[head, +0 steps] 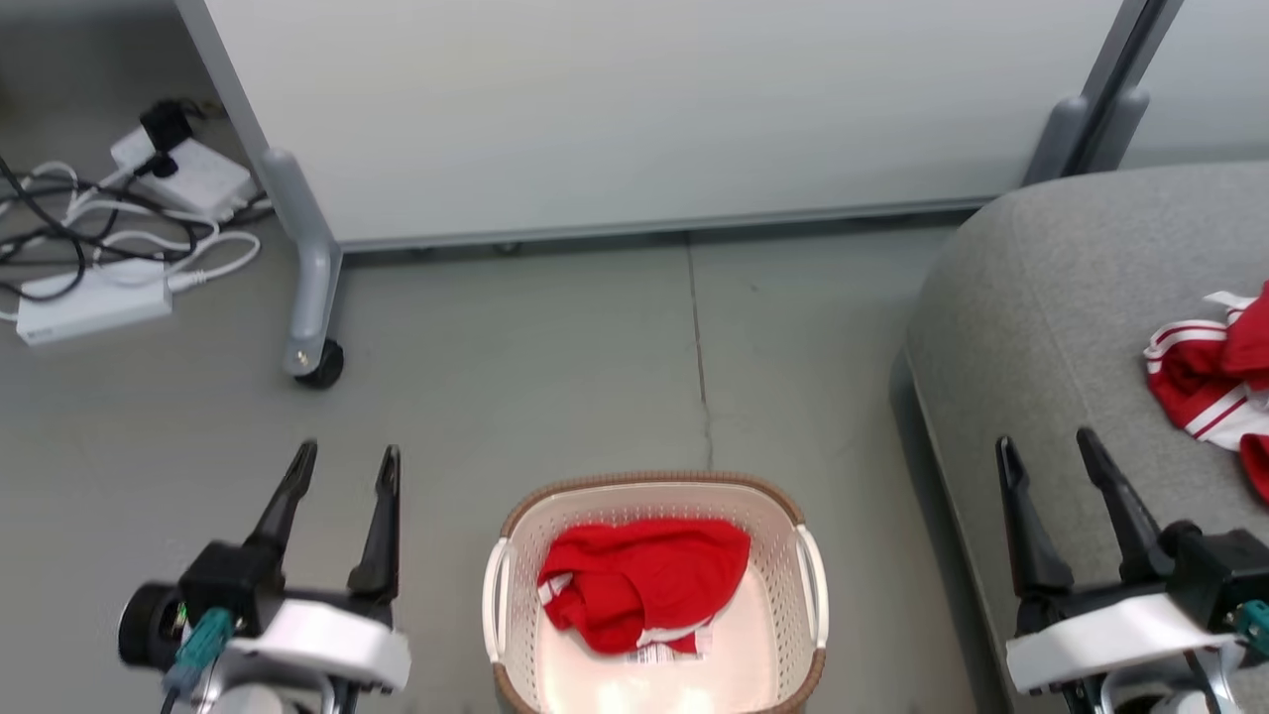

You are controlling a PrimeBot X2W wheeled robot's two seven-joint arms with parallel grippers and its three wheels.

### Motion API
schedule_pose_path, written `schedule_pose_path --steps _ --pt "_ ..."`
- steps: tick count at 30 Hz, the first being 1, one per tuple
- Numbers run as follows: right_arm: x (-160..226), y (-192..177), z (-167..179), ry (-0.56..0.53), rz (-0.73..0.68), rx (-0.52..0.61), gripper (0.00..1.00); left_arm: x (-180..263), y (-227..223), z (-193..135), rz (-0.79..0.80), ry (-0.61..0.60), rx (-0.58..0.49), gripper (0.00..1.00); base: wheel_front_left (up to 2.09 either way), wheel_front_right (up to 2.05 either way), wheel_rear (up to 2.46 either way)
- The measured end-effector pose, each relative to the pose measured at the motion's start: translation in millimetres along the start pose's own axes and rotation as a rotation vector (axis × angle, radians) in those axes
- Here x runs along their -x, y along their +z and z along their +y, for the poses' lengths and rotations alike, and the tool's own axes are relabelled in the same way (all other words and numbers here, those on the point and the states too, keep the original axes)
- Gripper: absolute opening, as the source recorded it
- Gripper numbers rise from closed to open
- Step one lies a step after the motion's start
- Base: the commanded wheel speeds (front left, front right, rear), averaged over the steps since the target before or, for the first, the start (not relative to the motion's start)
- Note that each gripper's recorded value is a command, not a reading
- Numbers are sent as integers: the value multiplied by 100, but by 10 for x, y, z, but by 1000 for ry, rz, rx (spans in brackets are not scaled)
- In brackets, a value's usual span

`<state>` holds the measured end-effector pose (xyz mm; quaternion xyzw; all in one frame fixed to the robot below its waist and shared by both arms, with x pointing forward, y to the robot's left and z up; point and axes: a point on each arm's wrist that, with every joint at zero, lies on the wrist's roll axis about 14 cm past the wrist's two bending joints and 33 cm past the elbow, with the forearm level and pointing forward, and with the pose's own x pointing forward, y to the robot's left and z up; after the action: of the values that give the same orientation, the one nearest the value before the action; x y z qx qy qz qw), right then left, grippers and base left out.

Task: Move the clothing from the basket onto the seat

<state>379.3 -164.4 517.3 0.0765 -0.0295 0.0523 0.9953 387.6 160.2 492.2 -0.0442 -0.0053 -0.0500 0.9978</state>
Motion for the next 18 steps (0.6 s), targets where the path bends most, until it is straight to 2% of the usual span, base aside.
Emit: schedule_pose_path --steps 9,18 --pt "-466 -44 62 37 -15 5 100 -628 -277 -320 53 -106 -11 100 0 0 0" --pt "-872 -231 -27 36 -35 -22 100 -984 -1311 -1021 298 -391 -94 100 0 0 0"
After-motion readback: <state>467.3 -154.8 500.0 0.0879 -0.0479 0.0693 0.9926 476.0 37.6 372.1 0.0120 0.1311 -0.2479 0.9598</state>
